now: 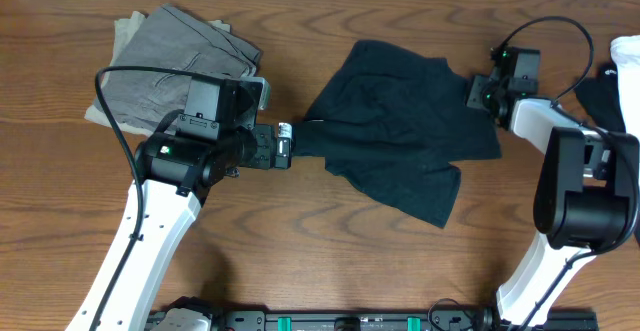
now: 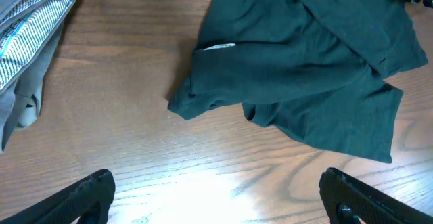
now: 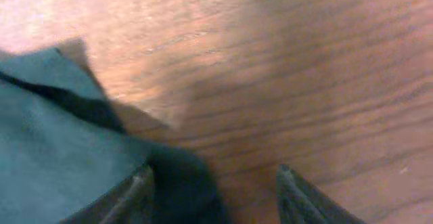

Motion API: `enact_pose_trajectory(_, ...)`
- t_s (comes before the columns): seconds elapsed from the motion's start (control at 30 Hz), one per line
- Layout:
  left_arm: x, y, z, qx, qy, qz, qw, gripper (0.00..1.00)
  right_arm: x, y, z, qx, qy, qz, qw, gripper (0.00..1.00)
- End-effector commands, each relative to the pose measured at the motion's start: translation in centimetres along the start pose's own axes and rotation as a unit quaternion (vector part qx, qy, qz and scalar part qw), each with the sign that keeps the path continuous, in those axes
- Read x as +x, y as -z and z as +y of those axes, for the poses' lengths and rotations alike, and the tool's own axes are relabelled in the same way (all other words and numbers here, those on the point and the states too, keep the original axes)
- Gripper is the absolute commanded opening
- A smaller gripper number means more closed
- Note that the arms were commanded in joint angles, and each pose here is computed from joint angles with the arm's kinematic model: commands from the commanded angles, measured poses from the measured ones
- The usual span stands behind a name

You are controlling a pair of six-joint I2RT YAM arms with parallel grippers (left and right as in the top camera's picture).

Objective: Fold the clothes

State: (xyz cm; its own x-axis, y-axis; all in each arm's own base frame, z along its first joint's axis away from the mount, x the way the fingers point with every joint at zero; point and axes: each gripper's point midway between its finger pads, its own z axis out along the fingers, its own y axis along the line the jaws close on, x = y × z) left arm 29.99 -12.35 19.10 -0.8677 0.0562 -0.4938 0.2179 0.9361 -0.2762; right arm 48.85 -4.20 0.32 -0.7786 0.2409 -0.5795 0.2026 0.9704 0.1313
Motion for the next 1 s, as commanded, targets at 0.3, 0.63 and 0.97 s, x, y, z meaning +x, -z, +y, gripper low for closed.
enact_pose_trajectory(0.3,-1.6,0.4,-0.7,0.012,-0.016,-0.026,0.999,0.98,0.8,0.6,-4.8,0.005,-0.022,0.047,0.999,0.01)
enact_pose_trajectory(0.63,-1.7,0.4,-0.7,0.012,-0.016,-0.028,0.999,0.98,-5.1,7.9,-15.5,0.073,-0.157,-0.021,0.985,0.01)
enact_pose_trajectory(0.97,-1.6,0.4,-0.7,0.012,-0.016,-0.027,0.999,0.98,-4.7,9.4,-8.0,-0.123,-0.083,0.007,0.989,0.38)
